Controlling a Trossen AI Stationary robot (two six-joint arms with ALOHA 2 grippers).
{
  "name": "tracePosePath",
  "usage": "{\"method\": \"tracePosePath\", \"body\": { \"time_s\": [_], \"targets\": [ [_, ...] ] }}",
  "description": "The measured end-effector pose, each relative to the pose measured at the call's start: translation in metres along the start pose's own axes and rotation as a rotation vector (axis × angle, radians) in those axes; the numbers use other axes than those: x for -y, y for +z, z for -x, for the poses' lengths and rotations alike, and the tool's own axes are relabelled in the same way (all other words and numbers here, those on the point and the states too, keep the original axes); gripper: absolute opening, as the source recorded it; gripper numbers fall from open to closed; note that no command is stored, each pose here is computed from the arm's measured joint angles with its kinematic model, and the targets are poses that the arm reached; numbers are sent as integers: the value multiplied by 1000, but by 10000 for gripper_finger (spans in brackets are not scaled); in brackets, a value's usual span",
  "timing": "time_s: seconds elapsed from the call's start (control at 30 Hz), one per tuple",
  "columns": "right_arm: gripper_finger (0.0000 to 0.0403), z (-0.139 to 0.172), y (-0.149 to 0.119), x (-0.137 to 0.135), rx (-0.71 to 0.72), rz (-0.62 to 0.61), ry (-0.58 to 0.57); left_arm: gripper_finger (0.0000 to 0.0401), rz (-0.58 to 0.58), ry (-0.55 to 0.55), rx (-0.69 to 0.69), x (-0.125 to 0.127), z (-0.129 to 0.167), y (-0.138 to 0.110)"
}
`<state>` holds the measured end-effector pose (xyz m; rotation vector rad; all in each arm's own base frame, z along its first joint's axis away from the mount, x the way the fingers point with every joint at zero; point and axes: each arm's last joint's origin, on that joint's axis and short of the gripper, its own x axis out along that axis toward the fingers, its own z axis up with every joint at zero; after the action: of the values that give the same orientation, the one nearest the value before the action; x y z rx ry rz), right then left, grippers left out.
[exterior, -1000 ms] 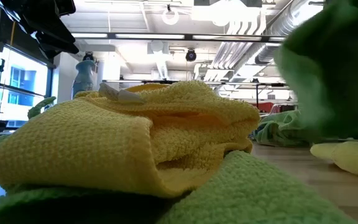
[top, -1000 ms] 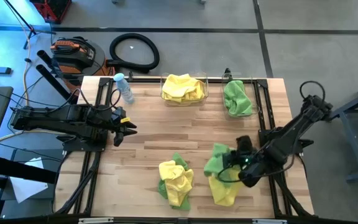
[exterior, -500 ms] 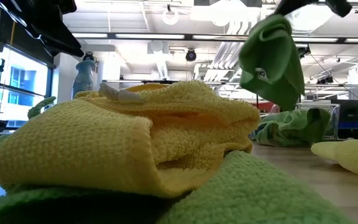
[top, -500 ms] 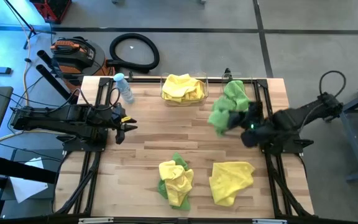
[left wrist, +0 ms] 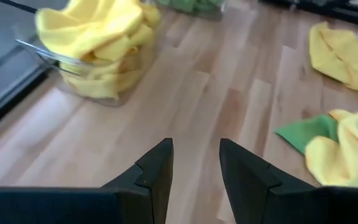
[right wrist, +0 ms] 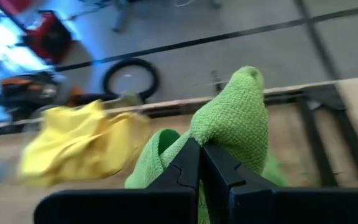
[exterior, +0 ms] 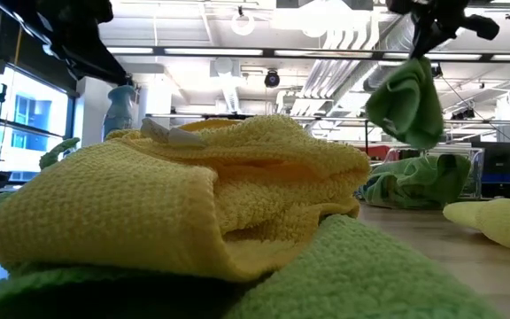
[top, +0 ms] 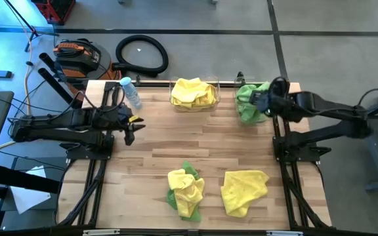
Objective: Sort microfiber towel by color & place in baskets
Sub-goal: Put the right green microfiber cloth into the right transparent bin
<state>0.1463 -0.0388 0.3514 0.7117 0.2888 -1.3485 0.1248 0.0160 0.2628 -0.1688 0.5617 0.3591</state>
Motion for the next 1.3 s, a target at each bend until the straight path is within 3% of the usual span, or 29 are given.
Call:
{"method": "tracePosePath", "body": {
  "time_s": [0.17,0.37,0.5,0.73,0.83,1.0,1.17,1.3],
  "targets": [
    [0,-23,19,0,4,26,-71,119,-13,29,57,-6,-1,7],
    [0,-52,41,-16,2,85,22,119,-43,72,97,-13,-2,12],
    [0,-68,48,-11,-42,88,-20,119,-43,98,86,-17,-2,11],
    [0,-75,37,18,-219,73,-292,119,-22,69,76,-19,-2,11],
    [0,-75,35,17,-235,77,-279,119,-15,72,75,-20,-3,11],
    [0,-82,30,2,-347,80,-134,119,-3,87,76,-23,-3,11],
    [0,-103,15,-2,-461,128,-280,119,3,92,75,-25,-3,12],
    [0,-128,6,-9,-469,214,-369,119,3,92,75,-25,-3,12]
  ]
}}
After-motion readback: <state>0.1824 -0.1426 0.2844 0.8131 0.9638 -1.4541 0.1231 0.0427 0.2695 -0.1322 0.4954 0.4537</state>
